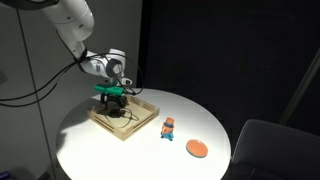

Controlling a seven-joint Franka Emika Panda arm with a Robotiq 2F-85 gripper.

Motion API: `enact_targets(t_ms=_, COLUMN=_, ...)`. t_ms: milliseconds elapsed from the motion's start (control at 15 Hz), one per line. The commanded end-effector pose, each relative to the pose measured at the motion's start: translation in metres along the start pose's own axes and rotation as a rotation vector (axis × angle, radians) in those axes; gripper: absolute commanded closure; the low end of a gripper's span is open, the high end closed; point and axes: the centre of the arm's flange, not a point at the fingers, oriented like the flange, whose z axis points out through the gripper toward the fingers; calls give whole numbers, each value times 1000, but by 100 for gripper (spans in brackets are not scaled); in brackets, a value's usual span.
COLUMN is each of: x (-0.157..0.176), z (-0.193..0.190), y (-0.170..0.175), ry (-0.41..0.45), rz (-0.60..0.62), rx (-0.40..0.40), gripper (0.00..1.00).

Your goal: Remove the black object from the box and put it on the table

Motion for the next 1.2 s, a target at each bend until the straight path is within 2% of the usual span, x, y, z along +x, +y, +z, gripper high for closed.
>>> enact_targets(t_ms=0, x=-4, z=-6, y=-2, ry=-22, rz=27, rx=0, gripper=42)
enact_targets(t_ms=133, x=-4, z=-6, y=-2, ry=-27, rz=26, rx=0, gripper=59)
enact_targets(t_ms=333, x=-4, z=-11, y=-2, ry=-26, rz=25, rx=-1, gripper=77)
enact_targets(t_ms=467, x=-4, z=-13, y=-2, ry=-23, rz=23, rx=-2, gripper=95)
enact_targets(t_ms=533, x=-4, z=-14, y=-3, ry=-22, rz=21, rx=-2, gripper=91)
enact_targets(t_ms=667, x=-3, z=-14, y=-3, ry=-21, rz=19, rx=-3, gripper=90)
enact_targets(t_ms=733, x=-3, z=-15, y=-4, ry=-22, rz=19, rx=-5, gripper=45)
enact_targets(t_ms=800, x=-3, z=-15, y=-4, ry=-22, rz=18, rx=-5, gripper=43)
enact_targets(t_ms=933, x=-3, z=-16, y=-4, ry=-19, rz=16, rx=-5, gripper=29)
enact_targets(t_ms=1000, x=-3, z=-17, y=-4, ry=-17, rz=14, rx=-5, gripper=70)
enact_targets(t_ms=1067, x=-3, z=-17, y=-4, ry=-16, rz=13, rx=-5, gripper=66)
enact_targets(t_ms=1133, x=-3, z=-17, y=-4, ry=-16, rz=11, rx=-5, gripper=67)
